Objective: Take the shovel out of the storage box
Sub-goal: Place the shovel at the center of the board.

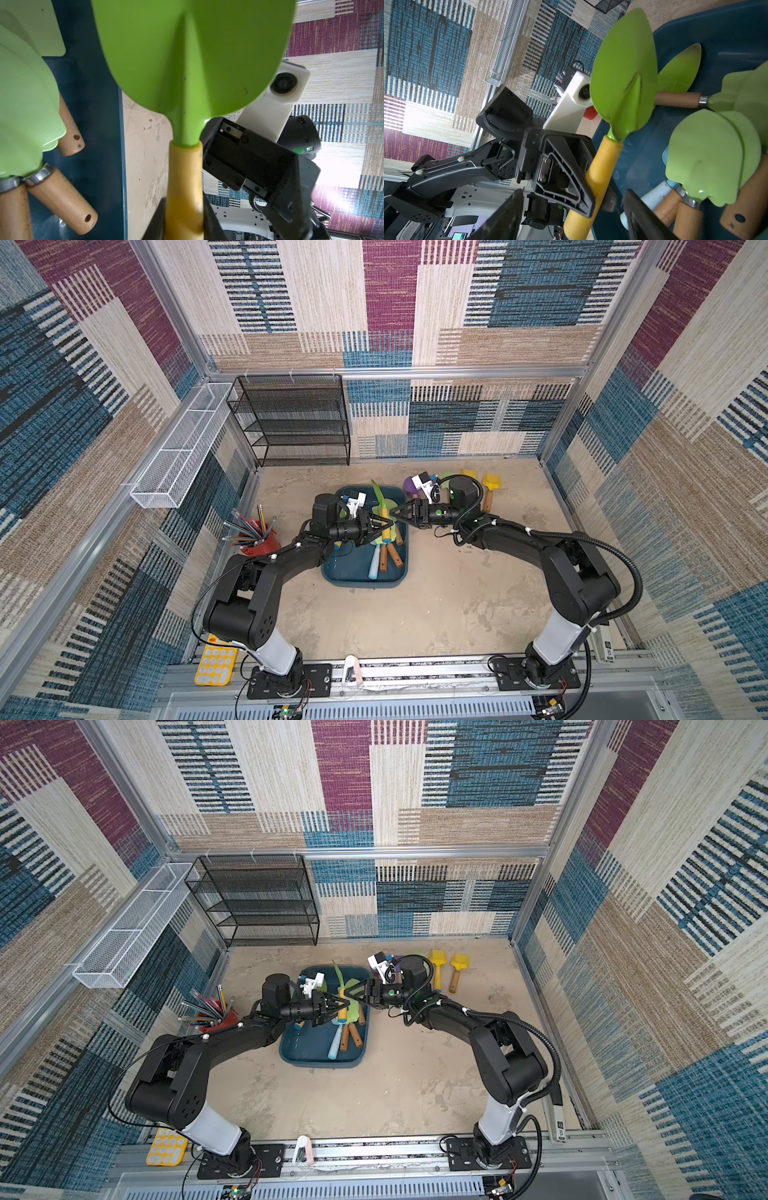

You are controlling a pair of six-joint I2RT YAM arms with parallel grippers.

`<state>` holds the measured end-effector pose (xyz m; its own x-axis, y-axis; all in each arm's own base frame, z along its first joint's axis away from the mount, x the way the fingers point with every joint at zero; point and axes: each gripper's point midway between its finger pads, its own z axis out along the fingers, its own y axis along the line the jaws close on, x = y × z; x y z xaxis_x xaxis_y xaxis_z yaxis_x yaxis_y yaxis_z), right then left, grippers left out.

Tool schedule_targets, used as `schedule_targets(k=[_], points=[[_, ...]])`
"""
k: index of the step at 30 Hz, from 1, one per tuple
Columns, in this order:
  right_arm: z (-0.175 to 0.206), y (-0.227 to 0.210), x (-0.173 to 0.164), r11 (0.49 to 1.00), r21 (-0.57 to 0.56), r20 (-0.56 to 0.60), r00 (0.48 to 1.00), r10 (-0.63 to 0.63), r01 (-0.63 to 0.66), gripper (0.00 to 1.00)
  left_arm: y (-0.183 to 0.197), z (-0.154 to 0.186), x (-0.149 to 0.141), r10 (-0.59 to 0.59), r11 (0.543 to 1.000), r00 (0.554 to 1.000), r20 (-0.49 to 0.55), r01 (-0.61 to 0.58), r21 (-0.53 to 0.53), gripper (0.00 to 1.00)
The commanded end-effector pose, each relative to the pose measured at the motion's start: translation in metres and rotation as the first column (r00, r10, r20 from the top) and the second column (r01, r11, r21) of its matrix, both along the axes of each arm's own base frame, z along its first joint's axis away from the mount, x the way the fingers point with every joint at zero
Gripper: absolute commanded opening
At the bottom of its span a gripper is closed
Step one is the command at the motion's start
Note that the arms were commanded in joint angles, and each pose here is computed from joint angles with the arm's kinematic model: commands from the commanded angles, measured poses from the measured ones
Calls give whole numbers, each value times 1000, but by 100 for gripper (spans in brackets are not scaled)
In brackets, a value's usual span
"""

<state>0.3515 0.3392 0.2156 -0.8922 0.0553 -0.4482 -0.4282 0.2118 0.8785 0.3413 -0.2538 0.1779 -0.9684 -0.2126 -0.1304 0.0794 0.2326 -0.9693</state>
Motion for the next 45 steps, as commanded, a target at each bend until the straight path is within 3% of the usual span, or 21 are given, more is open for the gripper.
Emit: schedule_targets(k=[1,29,41,45], points=[[13,6,3,998,49,23,999,34,-35,75,-1,13,-2,-18,999,999,49,19,-29,0],[5,24,8,975,173,-61,986,154,-142,42,-11,24,-14,-73,996,994,78,77,-54,0],[8,24,9,975,180,-63,987,147,-133,11,-11,22,-17,-80,995,994,74,84,-51,0],[10,24,9,976,175,-52,988,144,-133,10,-11,20,-17,-83,996,994,70,86,-41,19]])
